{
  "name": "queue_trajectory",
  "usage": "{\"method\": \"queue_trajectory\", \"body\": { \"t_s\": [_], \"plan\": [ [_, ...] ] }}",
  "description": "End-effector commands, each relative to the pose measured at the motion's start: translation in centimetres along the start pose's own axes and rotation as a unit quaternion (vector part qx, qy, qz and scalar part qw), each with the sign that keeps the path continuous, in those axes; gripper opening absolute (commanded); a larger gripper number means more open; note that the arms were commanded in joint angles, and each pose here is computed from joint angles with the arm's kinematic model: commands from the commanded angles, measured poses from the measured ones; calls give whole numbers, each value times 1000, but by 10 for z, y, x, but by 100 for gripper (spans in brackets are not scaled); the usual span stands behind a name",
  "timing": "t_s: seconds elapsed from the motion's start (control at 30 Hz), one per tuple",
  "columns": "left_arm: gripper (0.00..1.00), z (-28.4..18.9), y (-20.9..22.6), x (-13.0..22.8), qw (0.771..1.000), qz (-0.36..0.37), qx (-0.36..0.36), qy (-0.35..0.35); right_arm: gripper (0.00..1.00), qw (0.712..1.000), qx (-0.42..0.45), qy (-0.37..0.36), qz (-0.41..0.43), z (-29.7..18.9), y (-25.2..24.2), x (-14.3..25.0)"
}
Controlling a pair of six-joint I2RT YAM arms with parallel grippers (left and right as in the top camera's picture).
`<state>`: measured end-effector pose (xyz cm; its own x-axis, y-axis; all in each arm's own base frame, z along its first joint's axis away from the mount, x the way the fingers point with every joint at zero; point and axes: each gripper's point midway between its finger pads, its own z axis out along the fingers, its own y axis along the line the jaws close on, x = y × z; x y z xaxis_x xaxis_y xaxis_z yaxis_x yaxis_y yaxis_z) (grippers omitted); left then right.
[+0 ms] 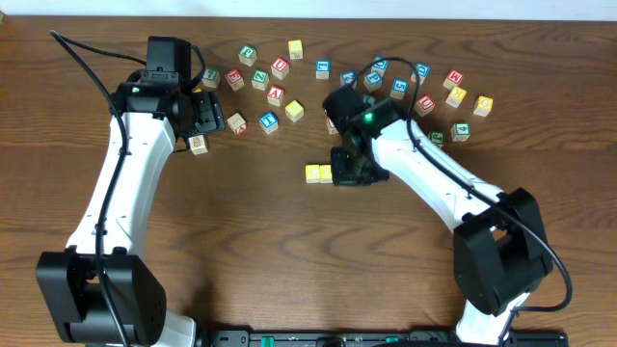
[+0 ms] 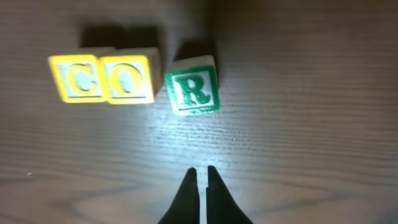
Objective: Spell out CORL
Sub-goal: 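Open the right gripper and push the R block against the O block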
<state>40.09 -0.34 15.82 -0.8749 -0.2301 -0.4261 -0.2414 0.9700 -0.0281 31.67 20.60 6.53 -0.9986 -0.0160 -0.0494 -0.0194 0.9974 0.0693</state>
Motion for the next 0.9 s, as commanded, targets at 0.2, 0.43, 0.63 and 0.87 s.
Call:
{"method": "queue_trajectory", "body": {
  "t_s": [0.2,0.43,0.63,0.87],
  "plan": [
    [82,-4,2,-8,1000,-7,-6,-11,1,999,12,23,22,26,-10,15],
    [82,-4,2,-7,1000,-7,-6,-10,1,999,3,29,25,38,-10,22],
    [82,-4,2,-7,1000,-7,-6,-10,2,1000,-5,15,18,40,-6,14],
    [82,-4,2,-7,1000,-7,-6,-10,1,1000,-6,22,21,52,-6,12]
  ]
}}
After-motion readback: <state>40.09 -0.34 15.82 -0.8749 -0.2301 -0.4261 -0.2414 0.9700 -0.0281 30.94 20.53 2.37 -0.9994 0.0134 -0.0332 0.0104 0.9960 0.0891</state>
